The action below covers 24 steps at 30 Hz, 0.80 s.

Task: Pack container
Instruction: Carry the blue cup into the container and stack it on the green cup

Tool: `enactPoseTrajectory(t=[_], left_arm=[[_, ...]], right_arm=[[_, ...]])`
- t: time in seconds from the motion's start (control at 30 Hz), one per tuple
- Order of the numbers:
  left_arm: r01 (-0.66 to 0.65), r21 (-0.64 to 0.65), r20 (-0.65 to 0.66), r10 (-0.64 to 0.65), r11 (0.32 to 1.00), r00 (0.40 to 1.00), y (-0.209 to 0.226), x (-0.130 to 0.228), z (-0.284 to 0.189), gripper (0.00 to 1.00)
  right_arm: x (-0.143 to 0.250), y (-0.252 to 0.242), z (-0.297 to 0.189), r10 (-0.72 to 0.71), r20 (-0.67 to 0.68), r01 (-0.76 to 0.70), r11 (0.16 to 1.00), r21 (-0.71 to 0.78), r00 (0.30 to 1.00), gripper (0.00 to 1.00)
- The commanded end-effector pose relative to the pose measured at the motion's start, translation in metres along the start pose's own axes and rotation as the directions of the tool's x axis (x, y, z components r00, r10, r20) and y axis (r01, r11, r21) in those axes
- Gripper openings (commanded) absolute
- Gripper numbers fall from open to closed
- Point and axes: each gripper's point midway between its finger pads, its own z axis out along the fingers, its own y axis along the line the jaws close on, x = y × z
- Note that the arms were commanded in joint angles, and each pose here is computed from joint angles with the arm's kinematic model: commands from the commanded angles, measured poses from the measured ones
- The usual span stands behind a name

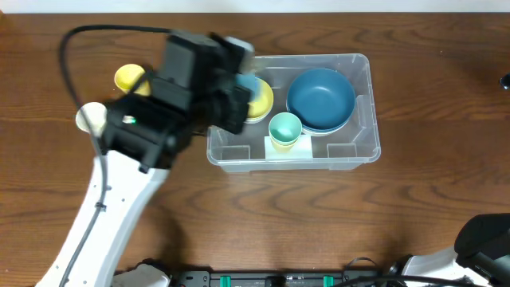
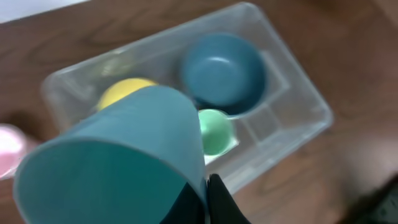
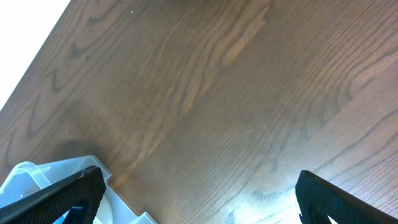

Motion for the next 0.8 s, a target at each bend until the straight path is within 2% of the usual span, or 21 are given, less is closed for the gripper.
enactPoseTrajectory(t=[0.0, 0.4, 0.67, 0.77], left_arm=[[-0.052, 0.010, -0.054, 0.052, 0.999, 0.997, -0.017, 0.006, 0.025, 0.06], [-0.109, 0.061, -0.304, 0.123, 0.992, 0.945, -0.048, 0.055, 0.117, 0.06], [-0.111, 0.055, -0.370, 0.124, 0.992, 0.921, -0.047, 0.071, 0.140, 0.06], [-0.128, 0.010, -0.374, 0.123, 0.992, 0.919, -0.039, 0.071, 0.141, 0.06]], right_arm=[[-0.003, 0.000, -0.001, -0.012, 0.006, 0.012, 1.000, -0.001, 1.000, 0.99], [-0.003, 0.000, -0.001, -0.012, 0.005, 0.012, 1.000, -0.001, 1.000, 0.99], [-0.003, 0.000, -0.001, -0.012, 0.005, 0.012, 1.000, -0.001, 1.000, 0.99], [-0.003, 0.000, -0.001, -0.012, 0.005, 0.012, 1.000, -0.001, 1.000, 0.99]])
